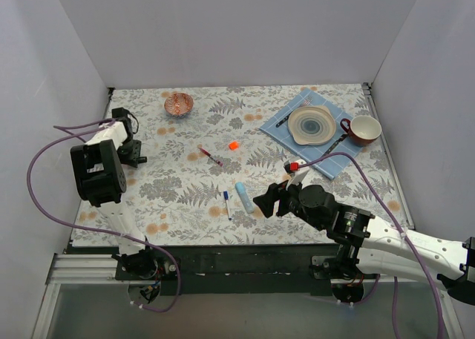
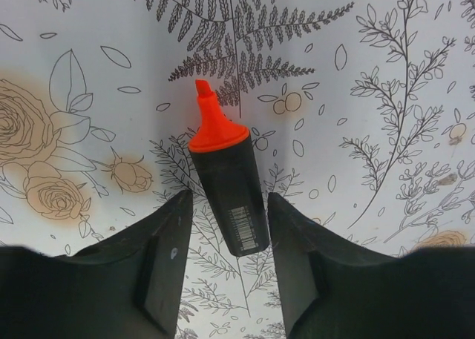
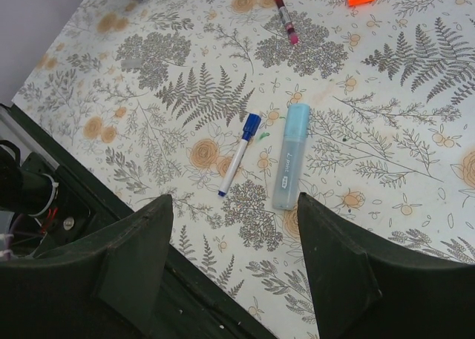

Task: Insert the pens into the pen caps

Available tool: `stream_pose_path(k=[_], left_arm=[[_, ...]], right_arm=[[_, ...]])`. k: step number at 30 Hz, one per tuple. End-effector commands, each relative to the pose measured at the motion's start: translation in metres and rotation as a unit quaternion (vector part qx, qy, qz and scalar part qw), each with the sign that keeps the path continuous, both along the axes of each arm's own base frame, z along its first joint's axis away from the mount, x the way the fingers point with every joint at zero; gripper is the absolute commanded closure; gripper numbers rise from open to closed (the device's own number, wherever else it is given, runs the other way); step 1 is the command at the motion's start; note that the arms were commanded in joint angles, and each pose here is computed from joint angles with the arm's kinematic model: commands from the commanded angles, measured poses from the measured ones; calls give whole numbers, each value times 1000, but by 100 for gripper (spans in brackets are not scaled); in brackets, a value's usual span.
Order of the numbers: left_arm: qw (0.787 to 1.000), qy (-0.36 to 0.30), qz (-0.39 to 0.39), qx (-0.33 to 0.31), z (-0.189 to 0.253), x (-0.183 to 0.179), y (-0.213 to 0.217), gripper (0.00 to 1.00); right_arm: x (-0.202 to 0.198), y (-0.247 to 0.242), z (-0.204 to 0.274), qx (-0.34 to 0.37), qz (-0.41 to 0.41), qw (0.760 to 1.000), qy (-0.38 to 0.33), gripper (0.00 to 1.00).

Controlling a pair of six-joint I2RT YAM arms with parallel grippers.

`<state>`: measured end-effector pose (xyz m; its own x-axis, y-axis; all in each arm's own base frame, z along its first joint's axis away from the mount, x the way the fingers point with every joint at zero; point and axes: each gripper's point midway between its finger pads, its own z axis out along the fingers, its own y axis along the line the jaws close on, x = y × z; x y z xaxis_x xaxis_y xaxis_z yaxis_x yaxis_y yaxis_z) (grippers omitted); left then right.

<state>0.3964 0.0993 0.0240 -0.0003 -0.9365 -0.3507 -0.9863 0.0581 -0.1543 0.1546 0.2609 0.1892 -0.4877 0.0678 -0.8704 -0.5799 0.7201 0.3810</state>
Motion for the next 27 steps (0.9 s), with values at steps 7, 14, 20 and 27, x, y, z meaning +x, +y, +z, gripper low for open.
stream_pose_path(k=[7,14,20,27], left_arm=[[999,22,-39,-15,-13,-14,-7,99],[985,-27,-166,-38,5,-16,-59,100],[946,-87,-312,-28,46,-16,-133,100],[878,-168,-442,-76,84,-40,-226,100]], right_arm=[[1,11,31,50,6,999,-10,26],[19,35,36,28,18,999,30,25],[52,54,45,62,46,996,46,25],[66,82,34,57,113,991,52,22]])
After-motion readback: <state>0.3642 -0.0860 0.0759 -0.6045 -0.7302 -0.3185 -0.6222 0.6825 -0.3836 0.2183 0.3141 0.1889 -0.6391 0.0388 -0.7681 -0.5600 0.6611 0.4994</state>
